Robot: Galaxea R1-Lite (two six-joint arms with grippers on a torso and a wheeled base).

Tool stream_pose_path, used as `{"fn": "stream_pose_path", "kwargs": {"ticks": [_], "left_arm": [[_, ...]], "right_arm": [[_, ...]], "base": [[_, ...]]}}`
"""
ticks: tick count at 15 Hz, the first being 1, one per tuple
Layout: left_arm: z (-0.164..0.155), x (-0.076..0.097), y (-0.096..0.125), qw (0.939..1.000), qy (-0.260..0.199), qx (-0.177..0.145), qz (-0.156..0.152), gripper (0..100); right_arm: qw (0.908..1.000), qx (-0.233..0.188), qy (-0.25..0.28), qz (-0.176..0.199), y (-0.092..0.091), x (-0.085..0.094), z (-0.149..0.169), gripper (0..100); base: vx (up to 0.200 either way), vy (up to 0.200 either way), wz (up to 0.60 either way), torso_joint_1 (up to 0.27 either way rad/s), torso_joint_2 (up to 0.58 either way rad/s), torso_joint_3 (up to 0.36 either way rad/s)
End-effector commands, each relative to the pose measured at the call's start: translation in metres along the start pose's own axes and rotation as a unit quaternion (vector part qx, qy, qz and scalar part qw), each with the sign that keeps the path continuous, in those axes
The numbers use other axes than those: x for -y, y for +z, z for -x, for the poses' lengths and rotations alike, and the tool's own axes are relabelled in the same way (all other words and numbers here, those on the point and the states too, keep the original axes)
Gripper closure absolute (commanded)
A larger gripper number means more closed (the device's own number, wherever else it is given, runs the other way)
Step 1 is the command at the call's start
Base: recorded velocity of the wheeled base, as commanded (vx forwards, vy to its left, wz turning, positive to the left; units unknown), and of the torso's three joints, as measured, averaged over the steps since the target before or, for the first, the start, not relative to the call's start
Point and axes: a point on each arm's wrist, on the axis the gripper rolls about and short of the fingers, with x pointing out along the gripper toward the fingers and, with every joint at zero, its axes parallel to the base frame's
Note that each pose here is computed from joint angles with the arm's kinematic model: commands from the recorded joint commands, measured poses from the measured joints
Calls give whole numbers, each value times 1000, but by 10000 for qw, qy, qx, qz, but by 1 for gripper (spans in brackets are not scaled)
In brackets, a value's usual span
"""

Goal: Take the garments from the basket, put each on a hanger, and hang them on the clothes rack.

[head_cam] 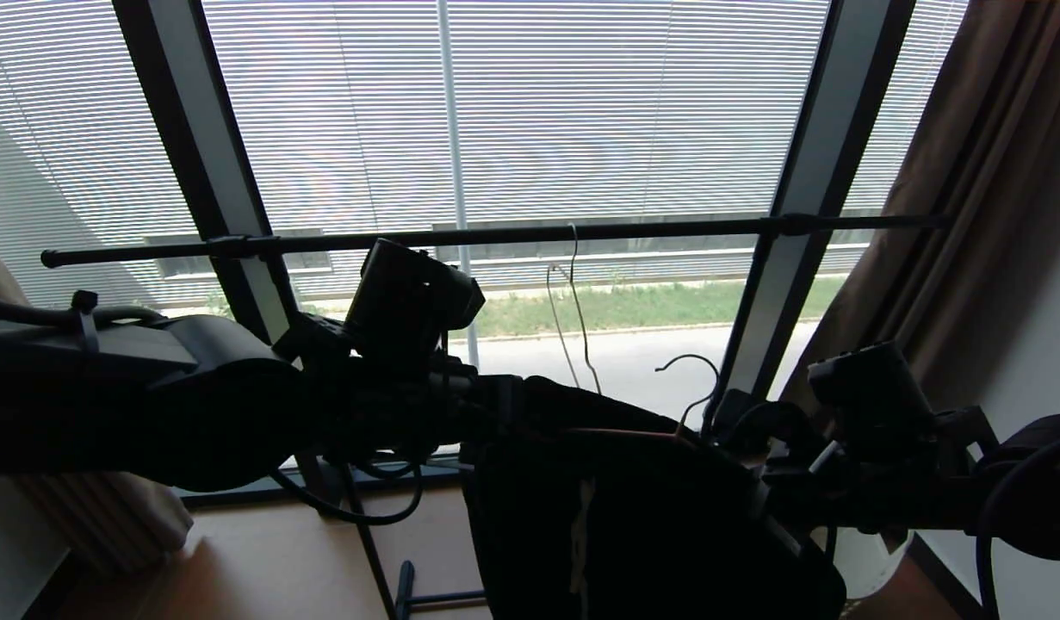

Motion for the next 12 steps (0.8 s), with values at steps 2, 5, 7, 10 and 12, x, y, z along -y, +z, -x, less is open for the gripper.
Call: {"fn": "stream_pose_path", "kwargs": {"ticks": [2, 5, 7, 10, 12], "left_arm": [[-5, 12, 5, 10000, 7, 51, -58, 100], [-1, 24, 5, 9998, -114, 51, -160, 100], [2, 35, 5, 9995, -192, 19, -241, 100], [7, 49, 13, 9989, -336, 117, -311, 100], [4, 51, 12, 9991, -279, 61, -329, 100]], "right_arm": [[9993, 295, -127, 204, 0, -14, 3, 100], [9970, 383, -436, 504, 2, -35, -3, 100], [9970, 304, -448, 561, 2, -40, -7, 100], [9970, 280, -409, 592, 3, -44, -10, 100], [9974, 319, -424, 480, 4, -44, -9, 100]], "base": [[0, 0, 0, 0, 0, 0], [0, 0, 0, 0, 0, 0], [0, 0, 0, 0, 0, 0], [0, 0, 0, 0, 0, 0], [0, 0, 0, 0, 0, 0]]}}
